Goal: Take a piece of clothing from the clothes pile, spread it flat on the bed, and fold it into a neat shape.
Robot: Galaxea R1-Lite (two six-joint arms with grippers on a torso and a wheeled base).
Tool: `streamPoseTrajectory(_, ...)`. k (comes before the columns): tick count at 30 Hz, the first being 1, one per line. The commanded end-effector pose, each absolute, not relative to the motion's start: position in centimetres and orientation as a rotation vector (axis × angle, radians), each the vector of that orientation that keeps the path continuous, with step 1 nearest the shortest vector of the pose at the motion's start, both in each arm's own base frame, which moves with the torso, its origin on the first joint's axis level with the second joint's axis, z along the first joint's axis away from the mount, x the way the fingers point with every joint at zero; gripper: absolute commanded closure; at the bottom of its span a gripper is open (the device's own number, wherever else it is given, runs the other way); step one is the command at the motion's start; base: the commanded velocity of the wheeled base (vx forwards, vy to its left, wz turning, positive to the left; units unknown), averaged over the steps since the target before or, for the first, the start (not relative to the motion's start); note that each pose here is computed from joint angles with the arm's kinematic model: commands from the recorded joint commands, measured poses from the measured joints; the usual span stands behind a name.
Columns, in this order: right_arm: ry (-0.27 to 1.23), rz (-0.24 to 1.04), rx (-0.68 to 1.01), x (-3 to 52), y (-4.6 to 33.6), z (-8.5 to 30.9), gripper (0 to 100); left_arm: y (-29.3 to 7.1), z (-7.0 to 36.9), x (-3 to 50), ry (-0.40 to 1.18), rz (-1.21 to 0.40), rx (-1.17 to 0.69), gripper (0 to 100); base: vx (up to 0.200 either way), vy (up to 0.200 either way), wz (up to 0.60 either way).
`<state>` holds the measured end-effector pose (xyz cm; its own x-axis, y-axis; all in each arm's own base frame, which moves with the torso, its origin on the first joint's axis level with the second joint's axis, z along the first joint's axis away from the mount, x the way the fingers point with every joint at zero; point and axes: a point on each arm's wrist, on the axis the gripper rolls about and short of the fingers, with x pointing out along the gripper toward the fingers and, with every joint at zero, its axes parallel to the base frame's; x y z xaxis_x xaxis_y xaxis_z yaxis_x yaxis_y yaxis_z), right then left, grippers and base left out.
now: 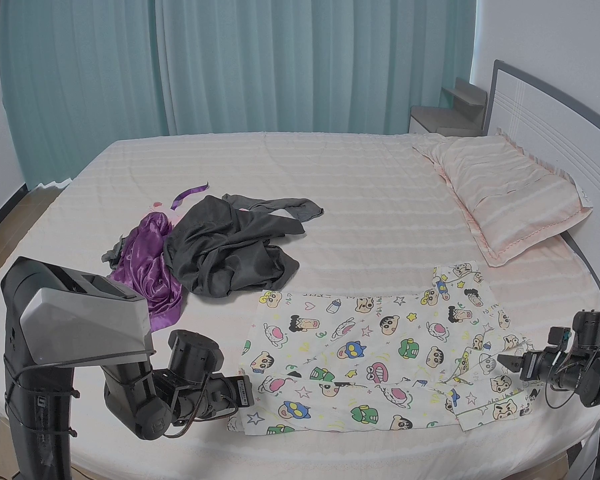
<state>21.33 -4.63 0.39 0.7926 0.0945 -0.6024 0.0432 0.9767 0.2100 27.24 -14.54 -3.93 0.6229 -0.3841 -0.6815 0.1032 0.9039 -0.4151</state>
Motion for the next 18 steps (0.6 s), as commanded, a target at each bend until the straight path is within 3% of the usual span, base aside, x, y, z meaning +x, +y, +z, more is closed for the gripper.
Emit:
streamPoseTrajectory(1,0.724,0.047,0.225,19.8,-9.0,-2.7,0,-14.6,-3.6,26.9,0.851,-0.288,-0.353,100,0.000,0.000,0.00)
streamPoseTrajectory(18,0.734,0.267,0.261,21.1,-9.5,-6.8,0,-15.0,-3.7,26.8,0.856,-0.297,-0.353,100,0.000,0.000,0.00)
